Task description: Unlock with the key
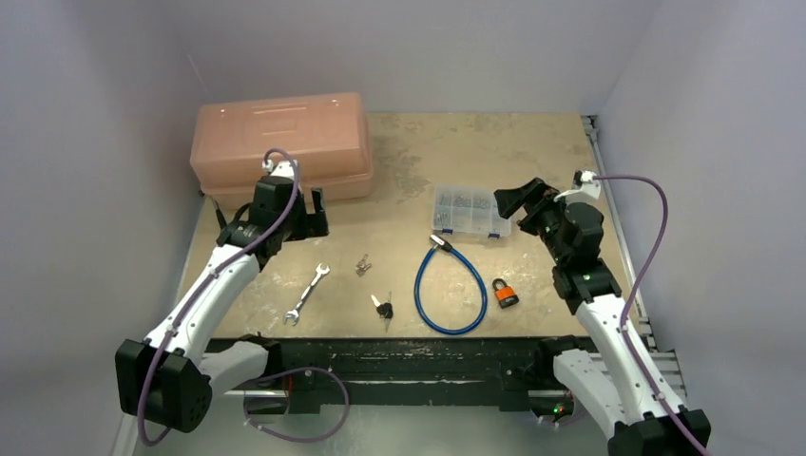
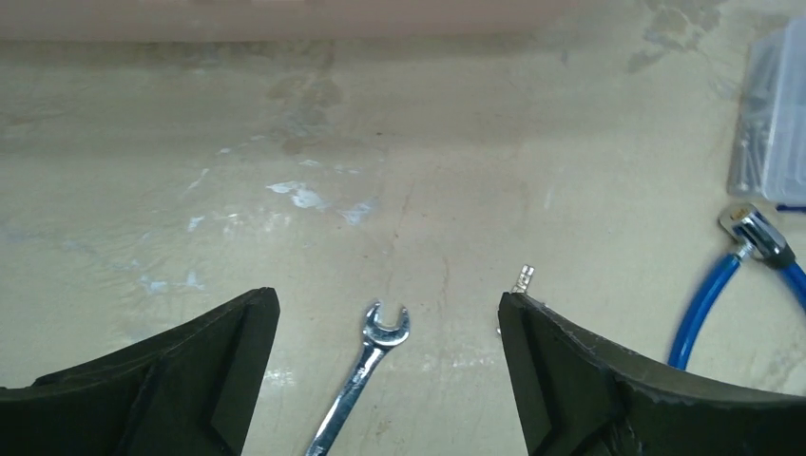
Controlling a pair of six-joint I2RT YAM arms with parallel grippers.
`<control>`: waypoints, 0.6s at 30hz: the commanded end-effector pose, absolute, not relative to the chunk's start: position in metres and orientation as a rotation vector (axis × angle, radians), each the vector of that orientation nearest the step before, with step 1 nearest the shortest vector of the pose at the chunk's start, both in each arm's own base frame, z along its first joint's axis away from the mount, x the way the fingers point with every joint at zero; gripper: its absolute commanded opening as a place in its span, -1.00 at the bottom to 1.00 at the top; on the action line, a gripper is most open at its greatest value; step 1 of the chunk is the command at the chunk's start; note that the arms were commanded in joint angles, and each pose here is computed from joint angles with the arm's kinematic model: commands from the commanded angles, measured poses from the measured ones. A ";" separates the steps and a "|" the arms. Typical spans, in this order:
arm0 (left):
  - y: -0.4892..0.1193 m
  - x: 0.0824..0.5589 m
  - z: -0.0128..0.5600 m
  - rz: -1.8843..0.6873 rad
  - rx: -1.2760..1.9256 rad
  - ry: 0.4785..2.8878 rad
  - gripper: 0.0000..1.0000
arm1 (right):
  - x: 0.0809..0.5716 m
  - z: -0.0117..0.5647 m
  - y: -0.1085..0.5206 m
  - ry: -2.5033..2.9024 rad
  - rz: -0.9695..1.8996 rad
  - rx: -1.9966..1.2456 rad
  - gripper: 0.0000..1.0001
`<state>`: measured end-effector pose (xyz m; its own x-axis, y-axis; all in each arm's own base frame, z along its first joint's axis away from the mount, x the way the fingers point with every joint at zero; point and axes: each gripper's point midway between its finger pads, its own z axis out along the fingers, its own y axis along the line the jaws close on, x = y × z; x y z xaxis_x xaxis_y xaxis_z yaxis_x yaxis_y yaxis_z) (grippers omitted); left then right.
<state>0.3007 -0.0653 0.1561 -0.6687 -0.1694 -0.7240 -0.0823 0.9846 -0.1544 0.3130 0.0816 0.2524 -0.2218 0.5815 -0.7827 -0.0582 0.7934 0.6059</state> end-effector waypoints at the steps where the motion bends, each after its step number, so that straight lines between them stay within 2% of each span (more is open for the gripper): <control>1: -0.099 0.305 0.178 -0.261 -0.014 2.234 0.81 | 0.304 0.234 0.075 1.867 0.558 0.493 0.98; 10: -0.151 0.288 0.172 -0.399 0.188 2.253 0.50 | 0.282 0.196 0.098 2.086 0.569 0.347 0.98; 18: -0.175 0.277 0.160 -0.452 0.292 2.295 0.33 | 0.269 0.179 0.122 2.195 0.514 0.211 0.93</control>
